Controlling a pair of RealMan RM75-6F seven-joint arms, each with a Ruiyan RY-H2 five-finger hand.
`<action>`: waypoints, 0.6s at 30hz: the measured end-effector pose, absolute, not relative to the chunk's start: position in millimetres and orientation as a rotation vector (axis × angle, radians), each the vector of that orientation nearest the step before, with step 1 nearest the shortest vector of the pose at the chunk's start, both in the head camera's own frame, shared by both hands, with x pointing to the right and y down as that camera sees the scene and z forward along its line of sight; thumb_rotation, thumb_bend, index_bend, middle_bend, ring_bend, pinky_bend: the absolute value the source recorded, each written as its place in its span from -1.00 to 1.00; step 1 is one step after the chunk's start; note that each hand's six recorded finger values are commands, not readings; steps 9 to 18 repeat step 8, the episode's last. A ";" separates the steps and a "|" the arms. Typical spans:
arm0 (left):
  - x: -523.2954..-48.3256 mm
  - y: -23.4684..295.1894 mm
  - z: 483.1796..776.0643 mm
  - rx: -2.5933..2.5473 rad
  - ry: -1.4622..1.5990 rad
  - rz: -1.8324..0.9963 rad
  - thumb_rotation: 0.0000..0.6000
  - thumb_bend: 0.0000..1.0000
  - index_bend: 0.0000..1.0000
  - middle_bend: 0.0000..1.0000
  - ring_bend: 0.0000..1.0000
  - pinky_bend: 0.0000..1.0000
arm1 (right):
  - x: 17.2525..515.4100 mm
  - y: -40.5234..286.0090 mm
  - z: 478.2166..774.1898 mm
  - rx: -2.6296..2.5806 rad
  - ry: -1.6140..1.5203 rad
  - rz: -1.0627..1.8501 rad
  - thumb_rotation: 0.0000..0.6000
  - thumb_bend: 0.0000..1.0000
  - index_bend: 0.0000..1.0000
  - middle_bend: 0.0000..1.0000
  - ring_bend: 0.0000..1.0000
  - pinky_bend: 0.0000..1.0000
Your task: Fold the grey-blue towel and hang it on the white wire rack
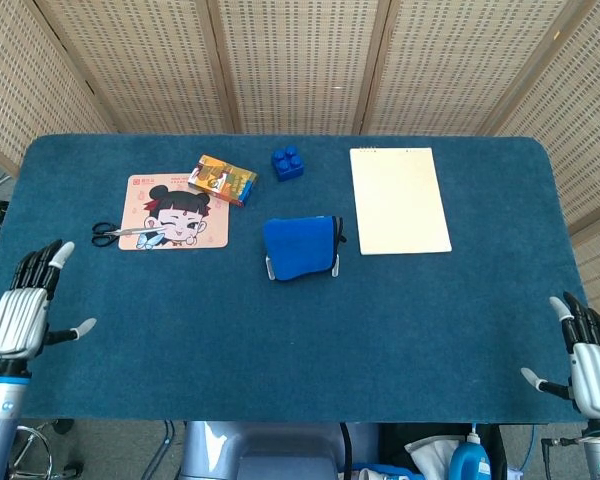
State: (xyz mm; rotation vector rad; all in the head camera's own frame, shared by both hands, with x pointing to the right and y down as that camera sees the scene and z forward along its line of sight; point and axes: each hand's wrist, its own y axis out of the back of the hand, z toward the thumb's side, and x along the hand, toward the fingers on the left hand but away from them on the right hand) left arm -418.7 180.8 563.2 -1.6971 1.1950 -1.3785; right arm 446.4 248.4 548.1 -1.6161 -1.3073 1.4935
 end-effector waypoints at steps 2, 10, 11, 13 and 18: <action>-424.7 194.9 556.9 -1.681 1.207 -1.394 1.00 -0.78 -1.00 -1.00 -1.00 -1.00 | 444.5 249.5 544.9 -1.613 -1.307 1.481 1.00 -1.00 -1.00 -1.00 -1.00 -1.00; -431.4 217.3 541.8 -1.651 1.174 -1.408 1.00 -0.77 -1.00 -1.00 -1.00 -1.00 | 441.7 251.7 537.8 -1.604 -1.308 1.458 1.00 -1.00 -1.00 -1.00 -1.00 -1.00; -431.4 217.3 541.8 -1.651 1.174 -1.408 1.00 -0.77 -1.00 -1.00 -1.00 -1.00 | 441.7 251.7 537.8 -1.604 -1.308 1.458 1.00 -1.00 -1.00 -1.00 -1.00 -1.00; -431.4 217.3 541.8 -1.651 1.174 -1.408 1.00 -0.77 -1.00 -1.00 -1.00 -1.00 | 441.7 251.7 537.8 -1.604 -1.308 1.458 1.00 -1.00 -1.00 -1.00 -1.00 -1.00; -431.4 217.3 541.8 -1.651 1.174 -1.408 1.00 -0.77 -1.00 -1.00 -1.00 -1.00 | 441.7 251.7 537.8 -1.604 -1.308 1.458 1.00 -1.00 -1.00 -1.00 -1.00 -1.00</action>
